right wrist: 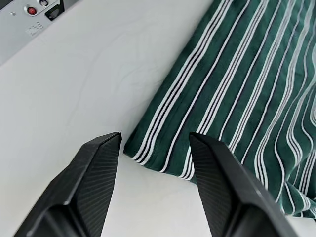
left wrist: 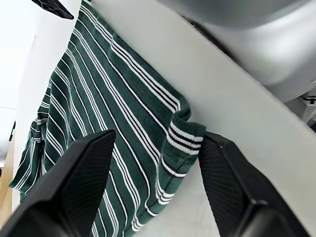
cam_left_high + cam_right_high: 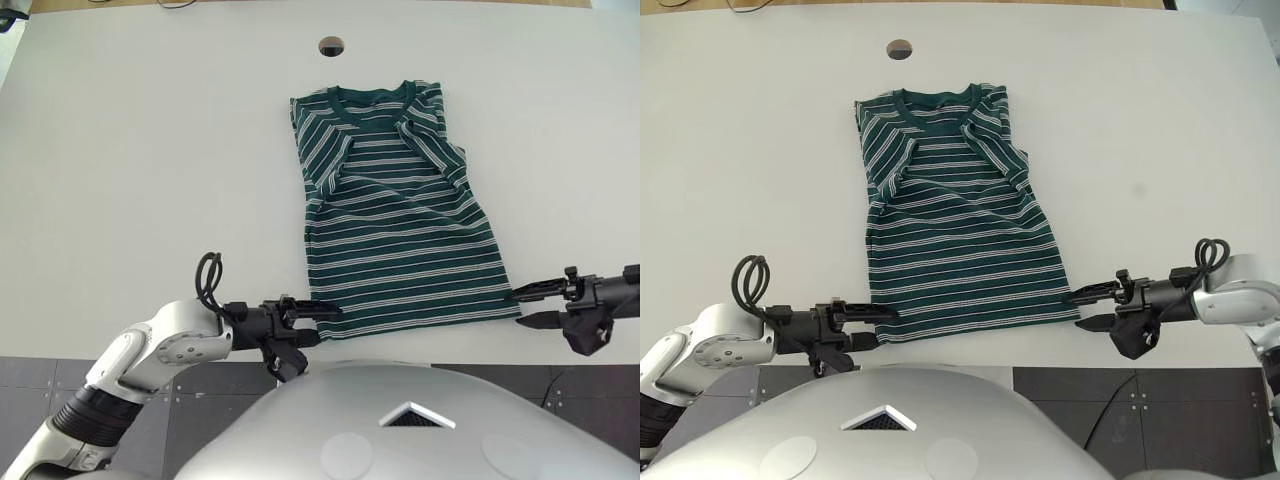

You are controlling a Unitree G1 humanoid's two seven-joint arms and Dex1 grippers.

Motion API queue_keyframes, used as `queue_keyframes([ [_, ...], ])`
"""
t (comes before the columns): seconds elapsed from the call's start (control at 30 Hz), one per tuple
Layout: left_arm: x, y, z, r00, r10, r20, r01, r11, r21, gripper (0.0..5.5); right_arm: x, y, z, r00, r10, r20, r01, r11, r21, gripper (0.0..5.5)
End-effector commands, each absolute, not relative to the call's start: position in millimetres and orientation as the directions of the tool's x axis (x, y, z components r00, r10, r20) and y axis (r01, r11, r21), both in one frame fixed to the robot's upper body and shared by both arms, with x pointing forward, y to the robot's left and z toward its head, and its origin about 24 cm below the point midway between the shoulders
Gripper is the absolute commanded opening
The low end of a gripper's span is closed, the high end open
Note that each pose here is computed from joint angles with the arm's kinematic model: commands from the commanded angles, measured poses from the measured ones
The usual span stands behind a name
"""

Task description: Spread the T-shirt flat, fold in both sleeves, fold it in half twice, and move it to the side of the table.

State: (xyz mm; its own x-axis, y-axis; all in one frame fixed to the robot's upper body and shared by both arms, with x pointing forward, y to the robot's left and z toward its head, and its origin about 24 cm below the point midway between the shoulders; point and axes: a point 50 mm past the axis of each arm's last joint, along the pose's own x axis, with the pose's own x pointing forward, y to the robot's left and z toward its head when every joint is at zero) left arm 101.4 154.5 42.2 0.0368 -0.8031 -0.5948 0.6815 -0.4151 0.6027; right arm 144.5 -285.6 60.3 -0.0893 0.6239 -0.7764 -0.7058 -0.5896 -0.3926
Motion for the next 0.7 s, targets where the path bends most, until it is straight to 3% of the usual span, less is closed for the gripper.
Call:
queue_keyframes([
  [0.03,90,168,18,-0.020,-0.683,-0.731,0.726,-0.512,0.458,2.80,134,-284,39,-0.152,0.592,-0.792,-0.739,-0.600,-0.307,2.36],
  [0.4,90,163,14,-0.026,-0.702,-0.712,0.751,-0.484,0.449,0.74,131,-291,28,-0.154,0.596,-0.788,-0.762,-0.579,-0.289,0.12],
  [0.53,89,165,14,-0.021,-0.703,-0.711,0.752,-0.479,0.453,0.15,130,-293,27,-0.159,0.602,-0.783,-0.767,-0.575,-0.286,0.10],
  [0.6,88,165,13,-0.020,-0.710,-0.703,0.761,-0.467,0.450,0.12,128,-292,26,-0.157,0.622,-0.767,-0.793,-0.542,-0.278,0.10],
  [0.7,97,174,18,0.019,-0.754,-0.657,0.838,-0.347,0.422,0.12,128,-281,37,-0.139,0.704,-0.697,-0.906,-0.374,-0.197,0.10],
])
